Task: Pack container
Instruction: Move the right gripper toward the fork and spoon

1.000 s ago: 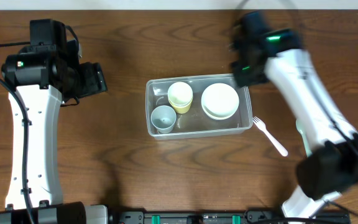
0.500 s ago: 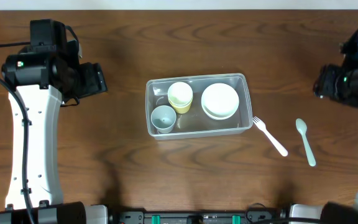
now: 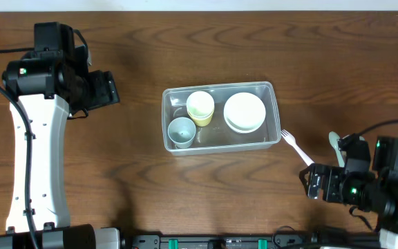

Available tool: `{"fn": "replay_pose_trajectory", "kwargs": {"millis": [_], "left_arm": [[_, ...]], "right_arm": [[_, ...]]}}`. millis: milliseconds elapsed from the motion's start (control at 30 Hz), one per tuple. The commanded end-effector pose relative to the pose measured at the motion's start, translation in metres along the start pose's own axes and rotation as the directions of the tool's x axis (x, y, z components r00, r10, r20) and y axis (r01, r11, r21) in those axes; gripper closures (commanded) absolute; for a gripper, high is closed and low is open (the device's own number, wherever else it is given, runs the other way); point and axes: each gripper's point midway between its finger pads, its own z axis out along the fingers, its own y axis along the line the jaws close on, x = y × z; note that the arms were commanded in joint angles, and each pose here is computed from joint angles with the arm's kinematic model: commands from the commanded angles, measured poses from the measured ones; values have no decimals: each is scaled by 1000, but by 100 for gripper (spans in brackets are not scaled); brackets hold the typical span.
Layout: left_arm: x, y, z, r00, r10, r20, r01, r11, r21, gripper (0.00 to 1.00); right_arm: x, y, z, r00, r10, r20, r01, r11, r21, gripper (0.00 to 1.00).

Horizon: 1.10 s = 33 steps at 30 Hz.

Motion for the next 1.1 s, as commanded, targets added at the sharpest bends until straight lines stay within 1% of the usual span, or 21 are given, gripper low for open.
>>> {"fn": "replay_pose_trajectory", "kwargs": {"millis": [0,100,133,167,267,300,367,500,533,667,733,800,900,1067], "left_arm": [[3,2,2,1000,-12,-12,12,1000,-5,19],[3,2,2,1000,-13,-12,13,1000,-5,19],[3,2,2,1000,-13,-12,13,1000,-5,19],[3,2,2,1000,-13,-12,13,1000,-5,19],[3,2,2,1000,-12,-12,12,1000,-5,19],[3,2,2,1000,-12,-12,12,1000,-5,19],[3,2,2,1000,-13,-12,13,1000,-5,19],[3,2,2,1000,-13,-12,13,1000,-5,19],[3,2,2,1000,-13,-12,13,1000,-5,19],[3,2,2,1000,-12,-12,12,1000,-5,19],[3,2,2,1000,-12,-12,12,1000,-5,19],[3,2,2,1000,-12,-12,12,1000,-5,19],[3,2,2,1000,-13,-13,13,1000,-5,19],[3,2,2,1000,-12,-13,12,1000,-5,19]], "right_arm": [[-14,15,-3,993,-57,98,65,995,-73,1],[-52,28,-13,959,-107,264,140,984,-110,1],[-64,28,-16,943,-121,309,159,982,-98,1],[-82,22,-17,924,-137,357,167,984,-55,1],[-107,-4,-6,922,-138,361,120,990,73,1],[-112,-13,3,934,-137,330,108,989,106,1],[-114,-22,26,957,-165,239,140,983,119,1],[-98,-49,78,985,-170,-19,171,974,148,1],[-91,-59,90,985,-150,-89,163,972,170,1],[-80,-74,127,956,-157,-248,205,962,181,1],[-78,-78,139,938,-182,-295,245,950,193,1],[-77,-87,152,915,-202,-348,297,923,245,1],[-79,-90,167,895,-236,-380,354,893,279,1],[-87,-79,186,840,-372,-394,483,844,234,1]]}}
